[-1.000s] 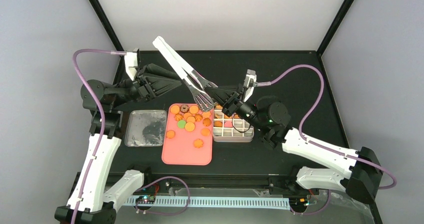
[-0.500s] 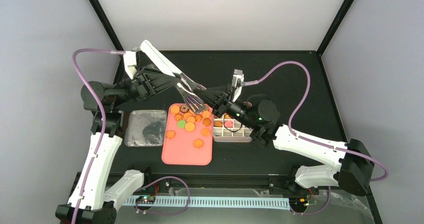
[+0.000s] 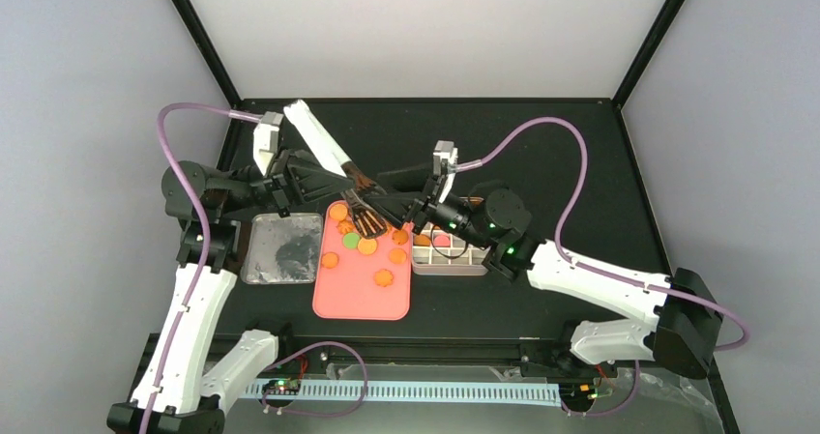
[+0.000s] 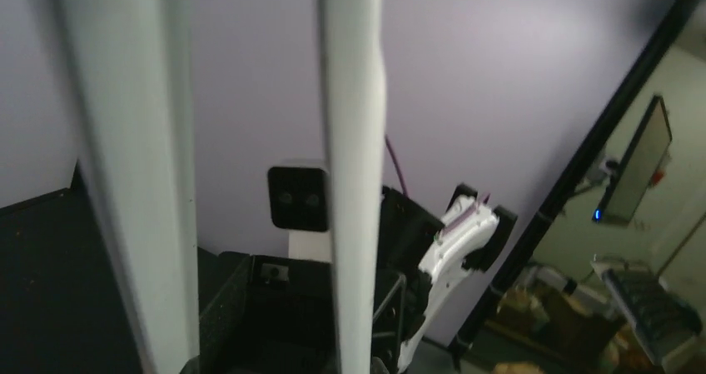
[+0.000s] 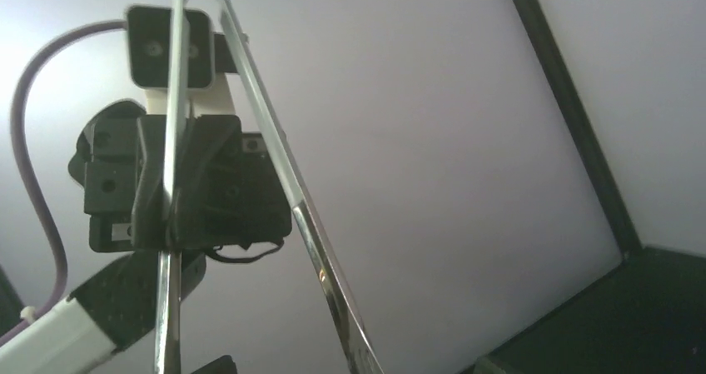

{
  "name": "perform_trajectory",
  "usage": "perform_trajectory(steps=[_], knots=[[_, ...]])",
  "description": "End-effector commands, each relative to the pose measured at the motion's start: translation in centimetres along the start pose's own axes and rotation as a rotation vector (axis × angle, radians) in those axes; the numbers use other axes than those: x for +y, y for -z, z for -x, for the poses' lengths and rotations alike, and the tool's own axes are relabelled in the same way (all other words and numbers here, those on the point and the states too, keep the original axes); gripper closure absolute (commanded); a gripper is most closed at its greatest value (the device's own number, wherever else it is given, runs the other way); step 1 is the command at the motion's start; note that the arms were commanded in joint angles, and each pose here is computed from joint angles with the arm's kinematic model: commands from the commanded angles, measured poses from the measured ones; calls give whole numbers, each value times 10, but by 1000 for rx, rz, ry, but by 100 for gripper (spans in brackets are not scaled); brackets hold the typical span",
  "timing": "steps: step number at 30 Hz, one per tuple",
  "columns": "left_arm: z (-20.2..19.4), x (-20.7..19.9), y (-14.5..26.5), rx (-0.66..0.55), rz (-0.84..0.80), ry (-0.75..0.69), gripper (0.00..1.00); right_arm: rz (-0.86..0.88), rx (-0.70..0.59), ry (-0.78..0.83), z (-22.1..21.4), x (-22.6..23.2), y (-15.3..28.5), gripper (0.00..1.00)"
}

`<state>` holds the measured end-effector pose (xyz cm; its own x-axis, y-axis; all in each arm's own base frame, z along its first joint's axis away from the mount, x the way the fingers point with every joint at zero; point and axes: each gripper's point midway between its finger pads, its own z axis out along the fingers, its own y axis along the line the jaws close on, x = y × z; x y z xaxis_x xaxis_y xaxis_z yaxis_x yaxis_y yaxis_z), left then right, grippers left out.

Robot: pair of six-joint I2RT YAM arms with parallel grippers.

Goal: Pack the cookies
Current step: Pass from the right arm to the left

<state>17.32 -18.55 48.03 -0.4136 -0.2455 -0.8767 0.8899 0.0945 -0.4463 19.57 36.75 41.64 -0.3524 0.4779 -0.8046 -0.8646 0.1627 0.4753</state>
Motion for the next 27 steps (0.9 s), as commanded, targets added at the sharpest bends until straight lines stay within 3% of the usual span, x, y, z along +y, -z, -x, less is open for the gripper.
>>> perform_trajectory(steps=[1, 4, 9, 14, 19, 27], knots=[[-23, -11, 2, 150, -73, -150, 98, 23, 132, 131, -5, 9, 4, 19], [-48, -17, 8, 249, -143, -153, 98, 33, 253, 176, -11, -1, 12, 13], [-65, -21, 14, 279, -179, -188, 99, 72, 415, 230, -19, -7, 29, 9], [-83, 4, 13, 296, -73, -179, 98, 138, 484, 269, -12, 6, 31, 8], [-119, 32, 11, 430, 46, -147, 98, 233, 583, 251, -16, 19, 20, 8], [-153, 43, 19, 595, 75, -190, 98, 314, 671, 200, -41, 17, 20, 8]])
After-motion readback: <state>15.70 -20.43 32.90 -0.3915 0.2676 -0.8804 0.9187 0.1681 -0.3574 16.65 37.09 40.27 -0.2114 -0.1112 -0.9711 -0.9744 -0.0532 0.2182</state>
